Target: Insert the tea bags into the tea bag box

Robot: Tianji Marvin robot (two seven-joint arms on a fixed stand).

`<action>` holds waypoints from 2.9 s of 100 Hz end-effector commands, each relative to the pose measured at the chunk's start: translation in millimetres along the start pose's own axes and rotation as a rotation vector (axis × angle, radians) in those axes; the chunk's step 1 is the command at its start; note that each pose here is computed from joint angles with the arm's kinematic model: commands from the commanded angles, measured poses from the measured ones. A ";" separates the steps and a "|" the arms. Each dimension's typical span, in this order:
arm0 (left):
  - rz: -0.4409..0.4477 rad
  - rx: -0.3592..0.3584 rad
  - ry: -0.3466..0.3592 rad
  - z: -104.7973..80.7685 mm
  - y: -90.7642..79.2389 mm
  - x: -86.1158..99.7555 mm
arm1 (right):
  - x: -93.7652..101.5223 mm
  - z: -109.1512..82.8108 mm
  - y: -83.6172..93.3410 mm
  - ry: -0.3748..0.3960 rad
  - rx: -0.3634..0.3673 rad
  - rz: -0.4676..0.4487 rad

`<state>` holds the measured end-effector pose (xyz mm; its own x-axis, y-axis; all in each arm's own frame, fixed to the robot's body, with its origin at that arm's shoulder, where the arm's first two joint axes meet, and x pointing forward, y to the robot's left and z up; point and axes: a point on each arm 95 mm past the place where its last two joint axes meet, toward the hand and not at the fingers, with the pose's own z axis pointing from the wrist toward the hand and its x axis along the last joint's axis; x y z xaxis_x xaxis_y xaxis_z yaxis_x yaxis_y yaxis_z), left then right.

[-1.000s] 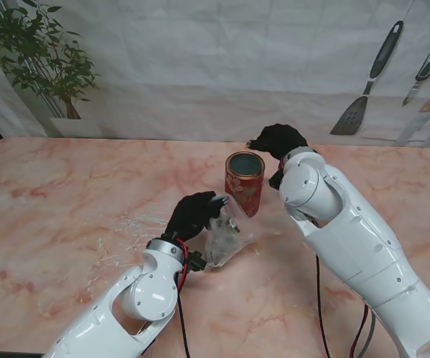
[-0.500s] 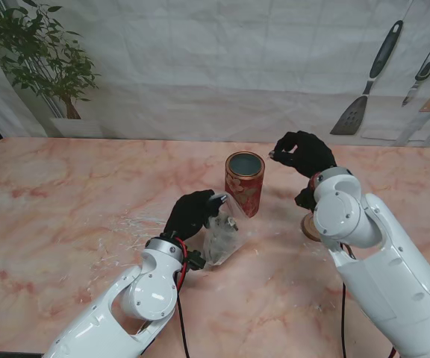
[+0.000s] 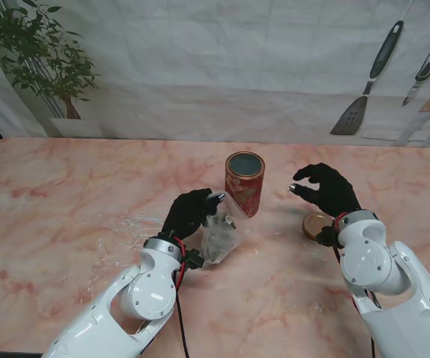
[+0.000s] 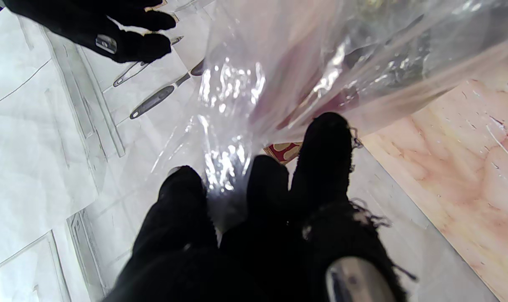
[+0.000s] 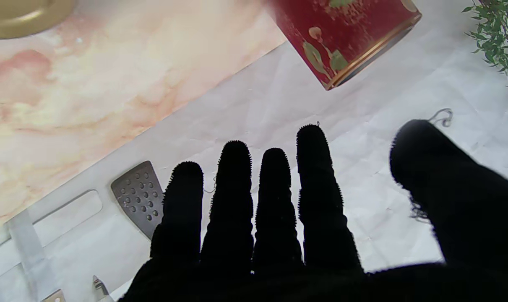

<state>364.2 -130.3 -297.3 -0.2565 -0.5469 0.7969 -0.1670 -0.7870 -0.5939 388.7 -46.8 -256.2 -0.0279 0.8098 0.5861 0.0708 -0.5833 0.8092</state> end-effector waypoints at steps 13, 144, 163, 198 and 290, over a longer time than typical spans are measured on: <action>-0.010 0.002 0.007 0.6 -1.3 4.1 | -21.5 -22.3 -22.9 -0.015 -0.007 0.016; 0.109 0.070 -0.060 -0.8 -28.6 1.1 | -73.4 -84.1 -78.7 -0.089 -0.119 0.250; 0.153 0.095 -0.107 2.0 -46.8 -5.4 | -71.6 -82.3 -81.3 -0.083 -0.106 0.258; 0.233 0.178 -0.237 0.7 -83.9 -19.5 | -69.8 -78.8 -86.8 -0.078 -0.087 0.270; 0.451 0.348 -0.540 2.9 -151.9 -79.9 | -66.3 -75.8 -90.8 -0.056 -0.013 0.283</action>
<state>406.8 27.1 -273.6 0.2720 -0.8310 0.4852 0.1686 -0.4552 -0.8743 309.3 -56.3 -364.3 0.0564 0.6187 0.7836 0.0339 -0.7856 0.6178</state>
